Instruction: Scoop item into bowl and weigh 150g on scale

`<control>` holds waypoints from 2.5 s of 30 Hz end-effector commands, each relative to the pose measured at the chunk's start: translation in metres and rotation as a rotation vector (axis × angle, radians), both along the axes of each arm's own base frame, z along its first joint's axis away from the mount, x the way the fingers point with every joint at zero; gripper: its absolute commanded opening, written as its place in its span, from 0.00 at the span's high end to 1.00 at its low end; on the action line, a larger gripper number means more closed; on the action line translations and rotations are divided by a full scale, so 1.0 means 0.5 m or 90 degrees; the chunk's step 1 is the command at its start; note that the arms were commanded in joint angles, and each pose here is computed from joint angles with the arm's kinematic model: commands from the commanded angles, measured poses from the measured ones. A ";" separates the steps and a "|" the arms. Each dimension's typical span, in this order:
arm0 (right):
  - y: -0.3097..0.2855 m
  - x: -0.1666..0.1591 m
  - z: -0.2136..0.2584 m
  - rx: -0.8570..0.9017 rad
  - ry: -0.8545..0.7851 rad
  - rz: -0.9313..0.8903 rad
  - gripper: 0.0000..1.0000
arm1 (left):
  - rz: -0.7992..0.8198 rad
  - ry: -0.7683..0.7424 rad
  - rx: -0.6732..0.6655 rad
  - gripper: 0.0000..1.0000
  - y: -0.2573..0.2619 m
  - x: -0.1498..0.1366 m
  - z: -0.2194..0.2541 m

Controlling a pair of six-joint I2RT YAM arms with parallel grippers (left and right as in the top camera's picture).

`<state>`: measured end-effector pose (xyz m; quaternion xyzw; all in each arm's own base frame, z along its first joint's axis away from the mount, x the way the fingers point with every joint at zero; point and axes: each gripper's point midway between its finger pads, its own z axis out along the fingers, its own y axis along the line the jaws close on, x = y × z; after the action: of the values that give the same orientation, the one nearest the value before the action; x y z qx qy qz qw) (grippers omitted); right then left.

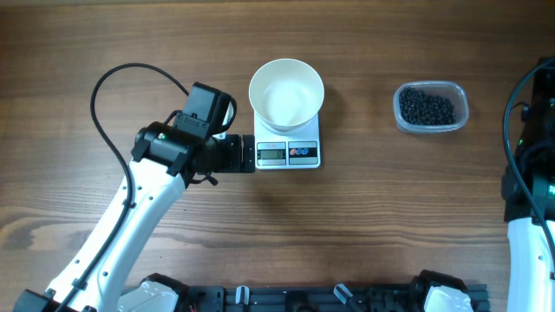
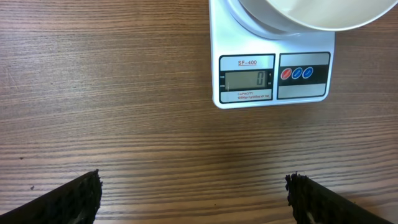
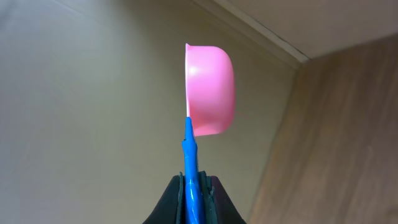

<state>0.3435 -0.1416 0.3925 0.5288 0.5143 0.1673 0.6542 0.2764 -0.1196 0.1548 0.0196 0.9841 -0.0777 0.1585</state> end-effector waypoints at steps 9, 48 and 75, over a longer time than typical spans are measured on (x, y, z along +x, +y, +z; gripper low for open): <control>0.012 -0.055 0.098 -0.135 -0.024 0.000 0.96 | -0.013 -0.011 -0.009 0.00 -0.004 0.003 0.012; 0.121 0.014 0.036 -0.517 0.180 0.254 0.96 | -0.013 -0.011 -0.010 0.00 -0.004 0.003 0.012; 0.134 0.041 -0.006 -0.505 0.201 0.308 0.96 | -0.017 -0.049 -0.035 0.00 -0.022 0.030 0.027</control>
<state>0.3640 -0.0764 0.3769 0.1379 0.7472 0.0243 0.6497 0.2836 -0.1225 0.1578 0.0198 0.9810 -0.0837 0.1740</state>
